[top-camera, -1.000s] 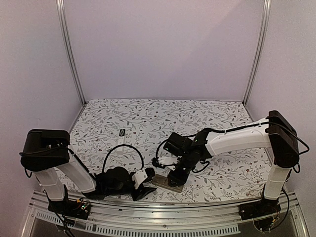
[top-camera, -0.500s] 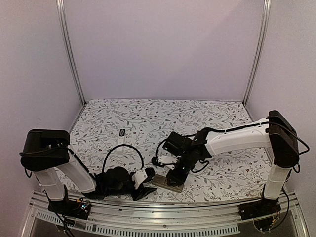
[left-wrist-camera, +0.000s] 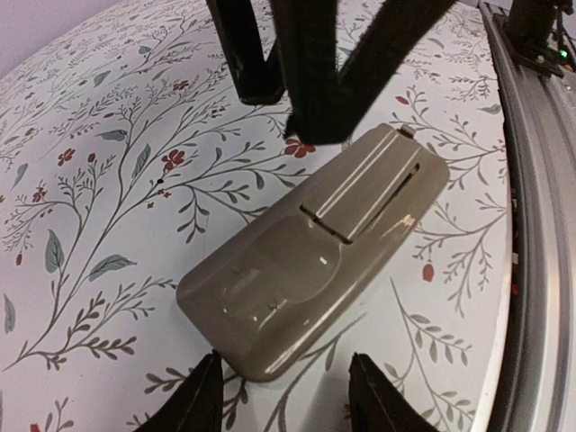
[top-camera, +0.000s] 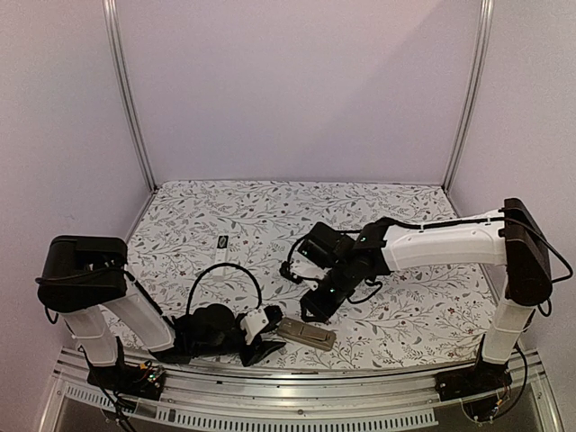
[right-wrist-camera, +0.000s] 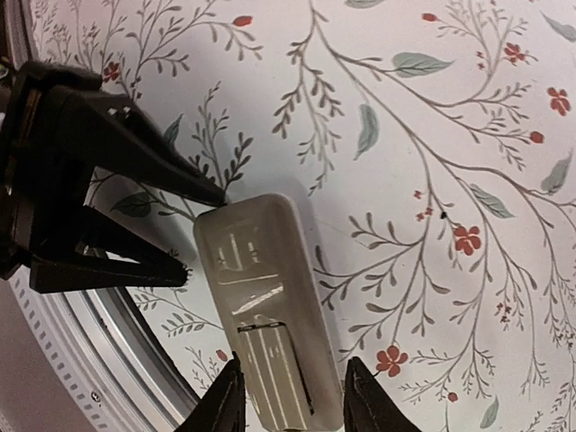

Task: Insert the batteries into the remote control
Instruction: Adjust the remote control without the battery cover at the center of the board.

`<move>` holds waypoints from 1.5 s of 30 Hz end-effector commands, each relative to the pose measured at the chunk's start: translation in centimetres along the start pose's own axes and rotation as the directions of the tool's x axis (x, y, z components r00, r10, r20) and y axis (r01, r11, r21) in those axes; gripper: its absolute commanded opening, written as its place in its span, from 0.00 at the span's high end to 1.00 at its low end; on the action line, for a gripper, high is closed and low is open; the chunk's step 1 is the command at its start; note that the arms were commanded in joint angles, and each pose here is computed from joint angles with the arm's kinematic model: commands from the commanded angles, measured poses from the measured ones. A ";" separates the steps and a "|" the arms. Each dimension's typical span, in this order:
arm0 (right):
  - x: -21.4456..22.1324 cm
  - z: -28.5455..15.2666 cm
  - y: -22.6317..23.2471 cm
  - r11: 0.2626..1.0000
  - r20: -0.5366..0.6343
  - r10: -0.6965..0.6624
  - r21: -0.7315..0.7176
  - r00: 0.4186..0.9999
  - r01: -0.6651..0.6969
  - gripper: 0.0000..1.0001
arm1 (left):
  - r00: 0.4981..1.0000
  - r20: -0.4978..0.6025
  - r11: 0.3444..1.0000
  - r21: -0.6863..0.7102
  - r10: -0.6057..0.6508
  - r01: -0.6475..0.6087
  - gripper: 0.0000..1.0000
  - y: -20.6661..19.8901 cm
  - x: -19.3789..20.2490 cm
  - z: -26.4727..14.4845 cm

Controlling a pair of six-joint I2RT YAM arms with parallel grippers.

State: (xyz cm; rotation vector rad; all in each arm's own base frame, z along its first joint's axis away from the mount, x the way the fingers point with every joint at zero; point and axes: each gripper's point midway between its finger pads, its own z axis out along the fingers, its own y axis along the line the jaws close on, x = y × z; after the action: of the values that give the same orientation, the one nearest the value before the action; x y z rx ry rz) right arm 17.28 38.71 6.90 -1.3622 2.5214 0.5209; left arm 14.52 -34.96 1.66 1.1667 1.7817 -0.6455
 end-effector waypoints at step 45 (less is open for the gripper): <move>6.4 -0.7 -1.5 0.722 -0.048 0.692 0.029 0.720 -0.691 0.82 | 1.000 -0.003 0.998 0.051 0.021 -0.021 0.52 -2.7 -0.3 0.1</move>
State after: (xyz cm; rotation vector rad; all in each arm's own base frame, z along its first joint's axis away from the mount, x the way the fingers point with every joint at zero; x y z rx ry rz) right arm 15.26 32.21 5.72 -0.3310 3.0191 0.5785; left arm 12.67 -35.75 1.50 1.2091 1.7715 -0.6636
